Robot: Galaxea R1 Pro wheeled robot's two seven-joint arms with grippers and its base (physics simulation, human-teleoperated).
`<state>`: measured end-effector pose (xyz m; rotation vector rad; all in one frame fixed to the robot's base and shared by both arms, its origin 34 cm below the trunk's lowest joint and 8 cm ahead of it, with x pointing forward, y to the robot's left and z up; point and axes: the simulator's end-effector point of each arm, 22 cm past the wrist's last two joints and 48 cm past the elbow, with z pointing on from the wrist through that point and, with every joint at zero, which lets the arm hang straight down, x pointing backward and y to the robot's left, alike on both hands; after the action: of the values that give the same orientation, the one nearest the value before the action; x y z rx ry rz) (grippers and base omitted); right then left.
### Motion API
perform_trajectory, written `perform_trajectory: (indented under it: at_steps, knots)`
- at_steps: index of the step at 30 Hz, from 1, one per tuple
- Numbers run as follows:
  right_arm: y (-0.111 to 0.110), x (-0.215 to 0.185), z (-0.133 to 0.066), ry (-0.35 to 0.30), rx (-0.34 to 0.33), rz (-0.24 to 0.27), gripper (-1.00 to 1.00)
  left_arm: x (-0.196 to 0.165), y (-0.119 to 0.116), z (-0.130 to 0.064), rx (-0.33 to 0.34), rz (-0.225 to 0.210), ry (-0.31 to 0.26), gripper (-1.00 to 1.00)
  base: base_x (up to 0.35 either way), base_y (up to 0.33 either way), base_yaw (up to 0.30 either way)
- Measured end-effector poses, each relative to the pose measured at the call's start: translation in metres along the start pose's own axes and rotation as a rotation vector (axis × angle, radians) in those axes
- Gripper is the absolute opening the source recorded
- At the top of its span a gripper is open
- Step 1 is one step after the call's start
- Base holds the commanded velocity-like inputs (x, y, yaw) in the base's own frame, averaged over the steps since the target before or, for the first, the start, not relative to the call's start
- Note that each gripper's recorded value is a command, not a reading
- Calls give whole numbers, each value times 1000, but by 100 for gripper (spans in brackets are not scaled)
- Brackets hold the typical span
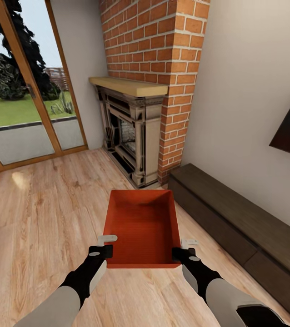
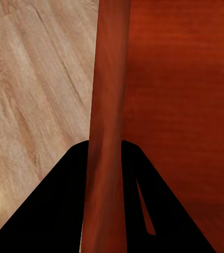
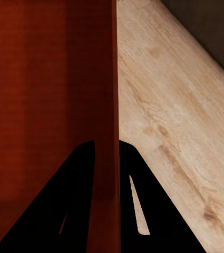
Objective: Move the two storage containers from the living room to the garage. In the garage, place one container on the floor and stack the other container on top of it (either order is fine).
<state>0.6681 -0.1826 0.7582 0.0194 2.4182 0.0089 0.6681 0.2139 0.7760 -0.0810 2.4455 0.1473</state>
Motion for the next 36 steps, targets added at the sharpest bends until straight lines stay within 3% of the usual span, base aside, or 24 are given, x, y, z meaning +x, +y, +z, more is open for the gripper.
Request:
perform_trajectory:
  at_steps: [36]
  knots:
    - [1, -31, -15, -57, -1, 0, -100, -30, 2, -17, 1, -7, -56, -100, 0, 0, 0]
